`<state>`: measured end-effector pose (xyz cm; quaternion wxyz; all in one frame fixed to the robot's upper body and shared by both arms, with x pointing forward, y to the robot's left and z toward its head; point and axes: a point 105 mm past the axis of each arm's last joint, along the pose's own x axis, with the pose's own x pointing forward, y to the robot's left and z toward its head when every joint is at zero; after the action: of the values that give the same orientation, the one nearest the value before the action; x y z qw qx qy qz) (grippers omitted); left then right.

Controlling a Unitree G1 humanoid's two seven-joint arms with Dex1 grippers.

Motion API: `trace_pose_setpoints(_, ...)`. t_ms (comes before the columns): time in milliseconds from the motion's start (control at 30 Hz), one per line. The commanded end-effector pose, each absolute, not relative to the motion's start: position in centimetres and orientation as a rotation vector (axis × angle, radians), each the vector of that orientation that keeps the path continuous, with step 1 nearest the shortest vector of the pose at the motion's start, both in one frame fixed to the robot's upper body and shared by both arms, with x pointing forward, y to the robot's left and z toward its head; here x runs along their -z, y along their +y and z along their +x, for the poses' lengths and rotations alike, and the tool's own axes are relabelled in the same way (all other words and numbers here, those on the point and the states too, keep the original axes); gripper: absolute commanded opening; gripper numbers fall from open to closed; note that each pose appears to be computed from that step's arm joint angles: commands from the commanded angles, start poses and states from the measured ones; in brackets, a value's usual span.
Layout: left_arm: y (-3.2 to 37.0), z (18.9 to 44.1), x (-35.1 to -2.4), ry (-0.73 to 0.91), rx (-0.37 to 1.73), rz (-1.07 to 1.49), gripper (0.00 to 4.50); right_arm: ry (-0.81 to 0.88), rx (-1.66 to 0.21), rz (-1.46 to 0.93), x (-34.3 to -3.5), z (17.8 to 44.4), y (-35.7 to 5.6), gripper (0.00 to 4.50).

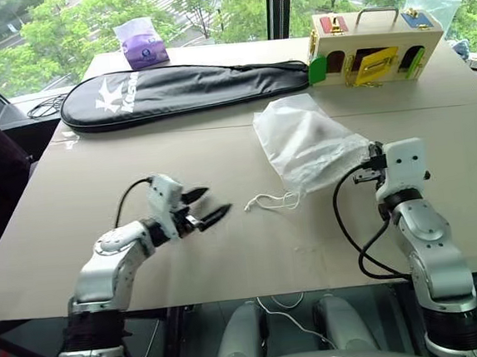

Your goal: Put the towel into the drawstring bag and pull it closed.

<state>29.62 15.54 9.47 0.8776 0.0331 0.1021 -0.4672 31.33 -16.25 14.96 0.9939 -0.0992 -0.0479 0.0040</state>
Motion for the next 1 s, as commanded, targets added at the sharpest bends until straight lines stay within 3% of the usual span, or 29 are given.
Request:
trace_pose_setpoints(33,13.0,29.9,-9.6,0.165,1.077,0.175,4.5,-0.148,-0.029,-0.198,-16.2,31.3,-15.7,0.05)
trace_pose_setpoints(233,10.9,33.6,-7.8,0.177,1.032,0.253,4.5,-0.161,-0.04,-0.208,-16.6,31.5,-15.4,0.05)
trace_pose_setpoints(333,10.3,33.8,-6.6,0.221,1.071,0.287,4.5,-0.164,-0.029,-0.209,-16.7,31.4,-15.6,0.05)
trace_pose_setpoints(367,10.2,33.5,-6.2,0.242,1.101,0.277,3.99,-0.165,-0.025,-0.209,-16.7,31.3,-15.6,0.0)
trace_pose_setpoints(400,10.1,33.4,-6.0,0.254,1.12,0.268,3.8,-0.165,-0.022,-0.209,-16.7,31.3,-15.6,0.0)
trace_pose_setpoints(667,12.1,33.2,-5.8,0.284,1.114,0.281,0.07,-0.165,-0.005,-0.212,-16.7,30.9,-15.9,0.0)
trace_pose_setpoints(867,12.4,32.1,-5.9,0.284,1.134,0.251,0.03,-0.17,-0.014,-0.214,-16.9,31.1,-15.8,0.0)
trace_pose_setpoints(1000,12.3,32.5,-8.6,0.171,1.087,0.13,0.03,-0.177,-0.018,-0.216,-17.0,31.3,-15.7,0.0)
